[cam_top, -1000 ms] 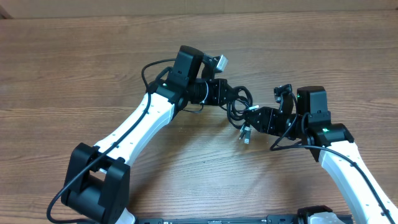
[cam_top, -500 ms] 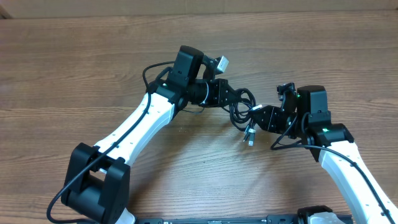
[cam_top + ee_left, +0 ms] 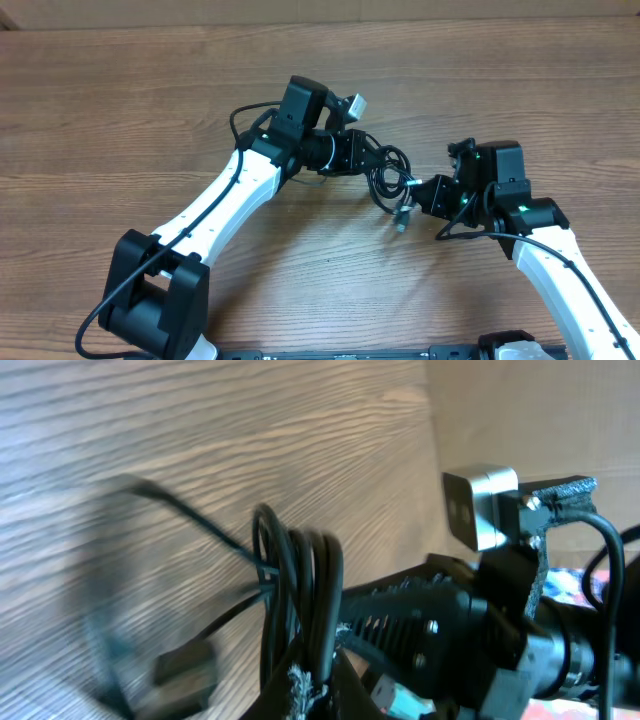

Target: Untangle cables

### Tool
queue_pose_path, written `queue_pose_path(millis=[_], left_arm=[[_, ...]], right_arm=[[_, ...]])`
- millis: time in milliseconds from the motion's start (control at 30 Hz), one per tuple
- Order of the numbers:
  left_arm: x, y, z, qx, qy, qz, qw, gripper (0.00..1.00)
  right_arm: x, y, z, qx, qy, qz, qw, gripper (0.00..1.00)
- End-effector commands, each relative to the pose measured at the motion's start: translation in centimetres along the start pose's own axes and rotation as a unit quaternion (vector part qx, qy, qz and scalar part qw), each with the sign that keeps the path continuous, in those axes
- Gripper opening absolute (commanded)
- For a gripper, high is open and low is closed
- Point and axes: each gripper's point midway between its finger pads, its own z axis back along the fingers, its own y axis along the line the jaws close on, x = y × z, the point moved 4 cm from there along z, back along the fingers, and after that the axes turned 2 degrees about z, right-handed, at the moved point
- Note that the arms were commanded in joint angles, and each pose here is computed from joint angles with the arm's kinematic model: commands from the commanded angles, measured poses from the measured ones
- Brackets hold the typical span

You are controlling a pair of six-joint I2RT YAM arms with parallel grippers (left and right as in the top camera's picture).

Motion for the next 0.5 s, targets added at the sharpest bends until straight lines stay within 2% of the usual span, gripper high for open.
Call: queue_pose_path(millis=[0, 167, 333, 467], left_arm=[[1.6, 1.1, 1.8, 0.026, -0.034, -0.017, 0.999, 0.04], [2.2, 2.3, 2.9, 0.036, -0.043, -0.009, 0.998, 0.04], [2.4, 2.6, 3.2, 0.038, -0.047, -0.007, 0.998, 0.04], [2.2, 2.6, 3.2, 0.041, -0.043, -0.032, 0.998, 0.05]], right_arm=[[0.8, -4.5, 1.1, -0.166, -0.055, -0.090, 0.980, 0.04], [-0.1, -6.7, 2.0, -0.241, -0.063, -0.145, 0.958, 0.04], [0.0, -6.3, 1.8, -0.229, -0.061, -0.145, 0.961, 0.07], [-0.1, -5.5, 1.4, -0.198, -0.051, -0.146, 0.968, 0.06]])
